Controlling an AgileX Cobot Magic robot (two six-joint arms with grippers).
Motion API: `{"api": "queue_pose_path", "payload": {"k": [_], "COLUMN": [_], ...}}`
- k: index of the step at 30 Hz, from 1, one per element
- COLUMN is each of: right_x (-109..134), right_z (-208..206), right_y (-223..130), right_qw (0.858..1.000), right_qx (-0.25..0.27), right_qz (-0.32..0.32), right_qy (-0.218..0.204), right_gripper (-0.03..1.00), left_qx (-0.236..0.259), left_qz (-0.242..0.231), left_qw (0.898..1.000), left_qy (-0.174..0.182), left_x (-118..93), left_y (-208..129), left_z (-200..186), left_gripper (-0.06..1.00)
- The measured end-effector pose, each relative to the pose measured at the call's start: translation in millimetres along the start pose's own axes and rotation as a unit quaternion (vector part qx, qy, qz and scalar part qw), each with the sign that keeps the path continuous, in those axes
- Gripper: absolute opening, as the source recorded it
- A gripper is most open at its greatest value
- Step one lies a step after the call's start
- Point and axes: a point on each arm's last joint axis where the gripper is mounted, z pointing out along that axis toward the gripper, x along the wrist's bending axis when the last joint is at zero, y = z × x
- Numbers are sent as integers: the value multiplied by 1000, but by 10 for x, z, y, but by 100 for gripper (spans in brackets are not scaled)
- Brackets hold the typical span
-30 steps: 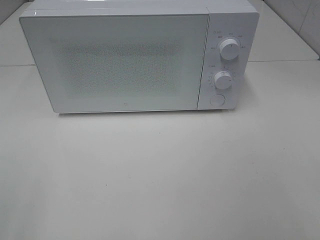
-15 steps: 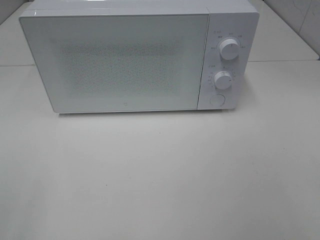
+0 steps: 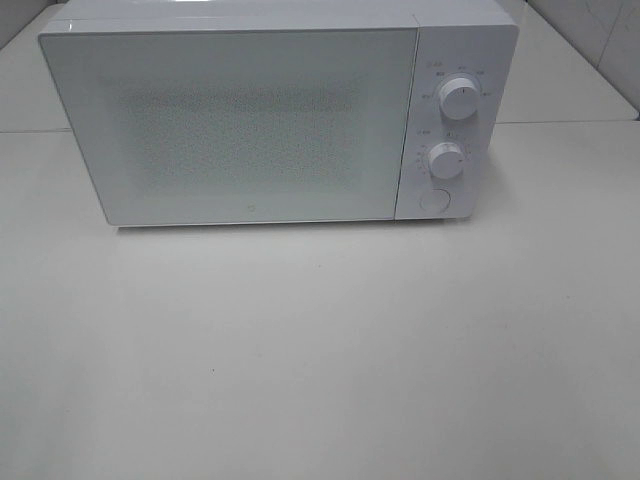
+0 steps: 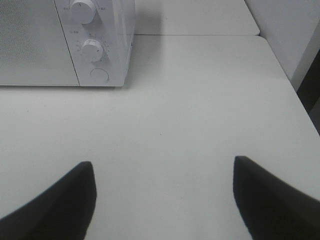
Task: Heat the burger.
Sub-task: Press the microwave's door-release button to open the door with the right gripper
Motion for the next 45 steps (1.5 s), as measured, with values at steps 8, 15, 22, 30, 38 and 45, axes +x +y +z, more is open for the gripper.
{"api": "queue_pose_path", "payload": {"k": [8, 15, 22, 30, 38, 45], "right_x": [0, 8, 4, 21, 56, 85], "right_z": [0, -30, 56, 433, 982, 1417], "right_y": [0, 70, 357, 539, 570, 529], "right_qw": [1000, 999, 992, 984, 976, 981], "right_qx": [0, -32, -116, -168, -209, -185], "right_qz": [0, -24, -60, -60, -59, -57], "right_qy": [0, 4, -2, -4, -3, 5], "right_gripper": [76, 65, 10, 2, 2, 2], "left_qx": [0, 0, 0, 0, 0, 0], "left_qz": [0, 0, 0, 0, 0, 0], "left_qw": [1000, 1000, 1000, 1000, 1000, 1000], "left_qy": [0, 0, 0, 0, 0, 0], "left_x": [0, 0, 0, 0, 0, 0], "left_y": [0, 0, 0, 0, 0, 0], "left_z": [0, 0, 0, 0, 0, 0], "left_gripper": [99, 99, 99, 99, 99, 99]}}
